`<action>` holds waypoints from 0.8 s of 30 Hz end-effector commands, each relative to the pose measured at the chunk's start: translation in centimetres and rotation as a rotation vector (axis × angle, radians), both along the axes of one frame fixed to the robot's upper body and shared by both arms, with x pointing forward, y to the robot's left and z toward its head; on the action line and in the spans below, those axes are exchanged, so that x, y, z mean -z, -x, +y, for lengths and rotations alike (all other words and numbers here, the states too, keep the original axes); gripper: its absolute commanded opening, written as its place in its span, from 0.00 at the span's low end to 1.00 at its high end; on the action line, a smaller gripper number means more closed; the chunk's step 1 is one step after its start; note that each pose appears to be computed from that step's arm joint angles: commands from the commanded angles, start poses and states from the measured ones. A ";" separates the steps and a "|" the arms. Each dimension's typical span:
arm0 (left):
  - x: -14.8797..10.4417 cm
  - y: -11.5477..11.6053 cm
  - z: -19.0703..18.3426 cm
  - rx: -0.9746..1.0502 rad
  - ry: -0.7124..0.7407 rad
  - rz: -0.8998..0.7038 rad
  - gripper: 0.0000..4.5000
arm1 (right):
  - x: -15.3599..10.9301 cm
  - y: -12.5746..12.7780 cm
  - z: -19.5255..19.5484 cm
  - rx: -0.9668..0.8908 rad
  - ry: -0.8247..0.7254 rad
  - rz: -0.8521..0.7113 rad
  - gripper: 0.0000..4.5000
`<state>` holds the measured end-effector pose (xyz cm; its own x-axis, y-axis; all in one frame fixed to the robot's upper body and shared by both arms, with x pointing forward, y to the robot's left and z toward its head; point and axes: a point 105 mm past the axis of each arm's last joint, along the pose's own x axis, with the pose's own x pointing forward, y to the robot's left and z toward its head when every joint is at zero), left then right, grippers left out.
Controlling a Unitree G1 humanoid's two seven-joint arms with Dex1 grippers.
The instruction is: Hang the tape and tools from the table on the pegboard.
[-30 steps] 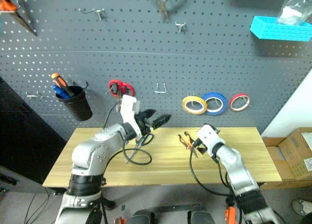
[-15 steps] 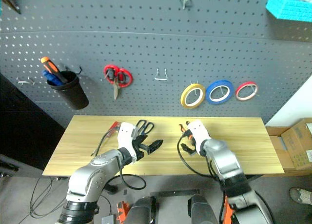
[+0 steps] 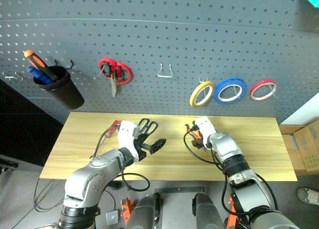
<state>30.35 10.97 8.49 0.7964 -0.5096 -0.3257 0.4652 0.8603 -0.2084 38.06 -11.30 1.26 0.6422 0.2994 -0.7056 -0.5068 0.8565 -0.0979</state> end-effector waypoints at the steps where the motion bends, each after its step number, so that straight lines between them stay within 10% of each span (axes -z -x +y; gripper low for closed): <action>1: -1.6 0.5 -0.5 0.018 0.018 -0.046 1.00 | -0.6 -0.6 0.4 0.006 -0.022 -0.015 0.98; 19: -2.1 1.1 0.4 0.010 0.014 -0.027 1.00 | -0.8 -2.8 1.7 0.018 -0.029 -0.006 0.98; 24: -2.1 1.1 0.6 0.017 0.011 -0.020 1.00 | 0.1 -2.0 1.6 -0.007 -0.021 0.050 0.73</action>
<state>29.47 11.86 9.25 0.7900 -0.5038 -0.3494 0.4524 0.8636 -0.2223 41.11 -9.62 2.65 0.6555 0.3111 -0.6882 -0.5053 0.8579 -0.0936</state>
